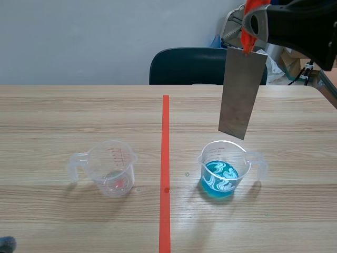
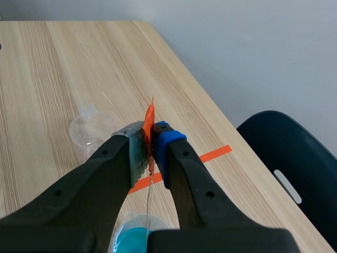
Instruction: Do the redox reaction experiment
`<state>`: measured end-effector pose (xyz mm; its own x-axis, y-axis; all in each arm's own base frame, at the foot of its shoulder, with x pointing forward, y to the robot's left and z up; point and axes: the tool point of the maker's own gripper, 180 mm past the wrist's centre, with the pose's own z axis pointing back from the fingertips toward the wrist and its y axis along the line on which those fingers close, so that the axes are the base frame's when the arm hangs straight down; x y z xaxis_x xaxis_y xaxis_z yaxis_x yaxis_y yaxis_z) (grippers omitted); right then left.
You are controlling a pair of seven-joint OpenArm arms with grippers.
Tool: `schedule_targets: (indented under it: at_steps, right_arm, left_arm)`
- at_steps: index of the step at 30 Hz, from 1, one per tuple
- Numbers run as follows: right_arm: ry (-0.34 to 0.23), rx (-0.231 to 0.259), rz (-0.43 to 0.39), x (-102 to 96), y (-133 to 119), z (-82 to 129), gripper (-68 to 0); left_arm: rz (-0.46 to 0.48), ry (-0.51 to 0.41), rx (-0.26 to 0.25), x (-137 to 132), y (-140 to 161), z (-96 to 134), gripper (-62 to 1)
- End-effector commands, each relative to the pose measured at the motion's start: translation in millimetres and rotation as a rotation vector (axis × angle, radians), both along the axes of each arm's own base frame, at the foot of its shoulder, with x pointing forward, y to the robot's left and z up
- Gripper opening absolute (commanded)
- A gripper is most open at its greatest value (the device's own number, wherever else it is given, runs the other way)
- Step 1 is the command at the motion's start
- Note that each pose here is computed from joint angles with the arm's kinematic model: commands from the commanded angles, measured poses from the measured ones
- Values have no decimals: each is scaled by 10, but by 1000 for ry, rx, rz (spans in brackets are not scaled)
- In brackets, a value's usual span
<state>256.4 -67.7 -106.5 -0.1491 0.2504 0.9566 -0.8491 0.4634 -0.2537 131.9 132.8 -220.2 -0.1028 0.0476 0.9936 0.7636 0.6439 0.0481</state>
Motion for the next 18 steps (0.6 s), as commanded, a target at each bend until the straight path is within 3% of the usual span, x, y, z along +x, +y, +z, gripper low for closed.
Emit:
schedule_targets:
  at_steps: [1, 15, 18]
  right_arm:
    - [-21, 8, 16, -13, 16, 71, -667]
    - [-21, 8, 16, -13, 16, 71, -667]
    - [-21, 8, 16, -13, 16, 70, -667]
  left_arm:
    - [-1, -13, -35, 4, -40, 72, 14]
    - [4, -5, -25, 7, -38, 45, 14]
    - [7, 13, -4, 12, -41, -6, 14]
